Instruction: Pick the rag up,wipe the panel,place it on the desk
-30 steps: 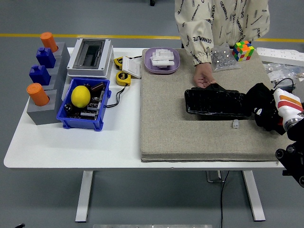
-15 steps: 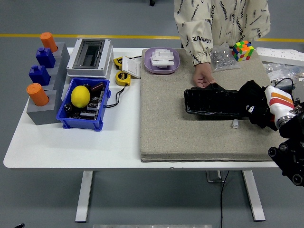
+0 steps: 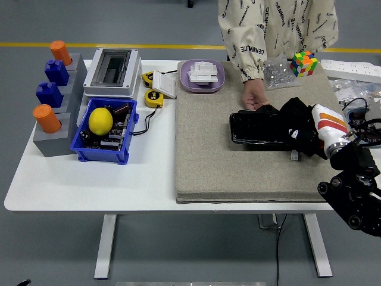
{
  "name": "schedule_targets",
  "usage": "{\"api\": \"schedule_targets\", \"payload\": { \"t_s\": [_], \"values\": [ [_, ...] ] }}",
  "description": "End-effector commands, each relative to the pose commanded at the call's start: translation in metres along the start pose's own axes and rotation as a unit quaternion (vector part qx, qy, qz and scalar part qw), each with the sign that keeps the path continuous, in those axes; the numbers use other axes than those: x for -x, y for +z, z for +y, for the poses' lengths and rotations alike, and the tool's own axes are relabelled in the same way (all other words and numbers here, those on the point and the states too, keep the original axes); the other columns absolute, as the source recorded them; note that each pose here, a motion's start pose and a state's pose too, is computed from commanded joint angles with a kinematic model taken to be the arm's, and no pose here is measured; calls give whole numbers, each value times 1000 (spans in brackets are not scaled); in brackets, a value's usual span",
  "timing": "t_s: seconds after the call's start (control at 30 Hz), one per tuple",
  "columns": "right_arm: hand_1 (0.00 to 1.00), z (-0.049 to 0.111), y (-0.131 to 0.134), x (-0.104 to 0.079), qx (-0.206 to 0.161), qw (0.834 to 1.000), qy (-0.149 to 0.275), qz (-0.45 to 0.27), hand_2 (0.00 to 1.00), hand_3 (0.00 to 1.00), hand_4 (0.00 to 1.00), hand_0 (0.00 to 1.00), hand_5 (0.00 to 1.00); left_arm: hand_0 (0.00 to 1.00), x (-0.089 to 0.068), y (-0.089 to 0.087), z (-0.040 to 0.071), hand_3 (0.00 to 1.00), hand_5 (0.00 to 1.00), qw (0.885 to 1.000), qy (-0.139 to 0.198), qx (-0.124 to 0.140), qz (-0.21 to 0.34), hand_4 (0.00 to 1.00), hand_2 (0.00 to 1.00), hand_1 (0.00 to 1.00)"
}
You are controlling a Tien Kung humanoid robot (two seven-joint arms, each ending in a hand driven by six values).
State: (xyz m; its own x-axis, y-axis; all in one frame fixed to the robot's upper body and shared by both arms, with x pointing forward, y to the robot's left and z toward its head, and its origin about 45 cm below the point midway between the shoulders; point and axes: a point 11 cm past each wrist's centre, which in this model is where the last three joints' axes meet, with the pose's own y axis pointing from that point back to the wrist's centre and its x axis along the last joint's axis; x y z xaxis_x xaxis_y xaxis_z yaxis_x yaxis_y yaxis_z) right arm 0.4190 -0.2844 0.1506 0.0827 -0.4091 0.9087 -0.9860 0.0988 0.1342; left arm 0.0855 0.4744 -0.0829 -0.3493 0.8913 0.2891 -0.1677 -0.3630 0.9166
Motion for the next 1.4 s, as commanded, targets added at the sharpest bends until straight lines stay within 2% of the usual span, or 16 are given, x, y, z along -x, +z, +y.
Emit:
{"api": "schedule_targets", "payload": {
  "t_s": [0.47, 0.9, 1.13, 1.4],
  "values": [
    [442, 2, -60, 23, -56, 998, -23, -18, 492, 514, 875, 316, 255, 612, 0, 2, 0, 562, 437, 1000, 0, 1, 1, 627, 655, 641],
    [442, 12, -115, 45, -114, 992, -49, -21, 492, 514, 872, 317, 257, 611, 1, 7, 0, 562, 437, 1000, 0, 5, -1, 627, 656, 641],
    [441, 19, -135, 55, -136, 989, -61, -18, 492, 514, 872, 316, 258, 611, 0, 7, 0, 562, 438, 1000, 1, 5, -2, 627, 656, 641],
    [442, 23, -138, 62, -145, 987, -72, -8, 492, 514, 873, 316, 258, 609, -1, 8, 0, 562, 438, 1000, 1, 6, -4, 627, 655, 641]
  ]
}}
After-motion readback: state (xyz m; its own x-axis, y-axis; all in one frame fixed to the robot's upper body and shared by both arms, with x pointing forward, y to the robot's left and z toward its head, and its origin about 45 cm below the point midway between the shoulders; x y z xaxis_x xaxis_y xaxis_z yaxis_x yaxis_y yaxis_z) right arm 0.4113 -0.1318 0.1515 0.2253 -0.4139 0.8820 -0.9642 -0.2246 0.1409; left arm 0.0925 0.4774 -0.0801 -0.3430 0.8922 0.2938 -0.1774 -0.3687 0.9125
